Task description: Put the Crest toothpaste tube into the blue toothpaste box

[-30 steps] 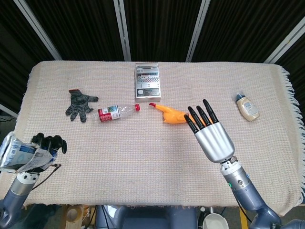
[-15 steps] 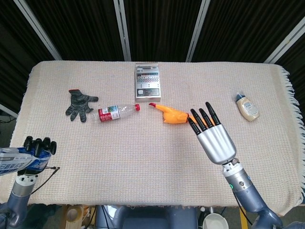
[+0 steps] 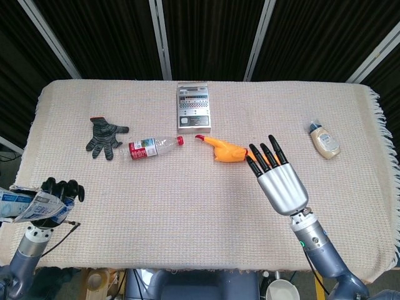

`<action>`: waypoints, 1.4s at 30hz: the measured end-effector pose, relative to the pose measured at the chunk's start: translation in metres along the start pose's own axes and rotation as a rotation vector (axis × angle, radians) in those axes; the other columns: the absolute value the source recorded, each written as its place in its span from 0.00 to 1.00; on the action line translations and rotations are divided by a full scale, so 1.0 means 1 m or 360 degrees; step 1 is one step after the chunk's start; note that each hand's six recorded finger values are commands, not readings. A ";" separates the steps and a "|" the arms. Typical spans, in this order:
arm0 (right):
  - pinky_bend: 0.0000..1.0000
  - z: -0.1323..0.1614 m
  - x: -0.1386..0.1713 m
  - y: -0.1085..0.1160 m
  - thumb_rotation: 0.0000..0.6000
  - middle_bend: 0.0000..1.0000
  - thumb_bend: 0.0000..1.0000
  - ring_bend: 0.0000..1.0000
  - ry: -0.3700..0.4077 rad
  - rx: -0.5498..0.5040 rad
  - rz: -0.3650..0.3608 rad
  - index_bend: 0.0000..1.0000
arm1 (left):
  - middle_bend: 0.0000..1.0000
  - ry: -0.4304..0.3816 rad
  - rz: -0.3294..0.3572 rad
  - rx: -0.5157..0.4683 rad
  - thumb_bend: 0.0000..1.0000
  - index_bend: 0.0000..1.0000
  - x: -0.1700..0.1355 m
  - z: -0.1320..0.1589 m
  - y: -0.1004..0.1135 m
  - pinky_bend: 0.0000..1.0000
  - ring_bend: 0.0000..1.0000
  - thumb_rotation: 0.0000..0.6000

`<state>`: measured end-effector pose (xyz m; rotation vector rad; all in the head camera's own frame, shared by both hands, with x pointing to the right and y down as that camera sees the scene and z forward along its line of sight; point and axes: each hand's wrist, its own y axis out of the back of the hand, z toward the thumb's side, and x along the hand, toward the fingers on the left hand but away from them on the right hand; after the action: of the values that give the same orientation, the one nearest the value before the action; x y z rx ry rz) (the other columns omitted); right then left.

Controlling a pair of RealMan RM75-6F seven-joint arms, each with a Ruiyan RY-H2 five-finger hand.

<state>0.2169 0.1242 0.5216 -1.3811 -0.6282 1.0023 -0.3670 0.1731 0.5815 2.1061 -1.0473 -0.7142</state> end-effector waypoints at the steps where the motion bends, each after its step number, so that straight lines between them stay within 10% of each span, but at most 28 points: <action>1: 0.00 0.000 0.000 0.000 1.00 0.18 0.45 0.18 -0.0001 0.0000 0.0002 0.27 | 0.47 0.0002 -0.0004 -0.0001 0.29 0.62 0.001 0.000 -0.001 0.39 0.32 1.00; 11: 0.00 -0.001 0.002 -0.003 1.00 0.18 0.45 0.18 -0.0005 -0.0007 0.0016 0.27 | 0.32 0.0013 -0.0052 -0.0003 0.26 0.56 0.001 -0.003 -0.005 0.37 0.26 1.00; 18: 0.00 -0.004 0.004 -0.003 1.00 0.18 0.45 0.18 -0.0017 -0.0012 0.0022 0.28 | 0.57 0.0005 -0.0032 0.0005 0.32 0.62 0.000 -0.005 -0.002 0.37 0.31 1.00; 28: 0.00 -0.007 0.007 -0.005 1.00 0.18 0.45 0.18 -0.0027 -0.0016 0.0028 0.28 | 0.57 -0.0004 0.0112 0.0067 0.34 0.63 0.001 -0.006 0.007 0.37 0.33 1.00; 42: 0.00 -0.009 0.013 -0.015 1.00 0.18 0.45 0.18 -0.0034 -0.0046 0.0052 0.29 | 0.56 0.0248 0.0382 0.0721 0.34 0.63 0.001 -0.029 0.014 0.38 0.33 1.00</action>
<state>0.2337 0.1324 0.5328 -1.4114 -0.6398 1.0389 -0.3524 0.1755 0.6106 2.3041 -1.4441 -0.2011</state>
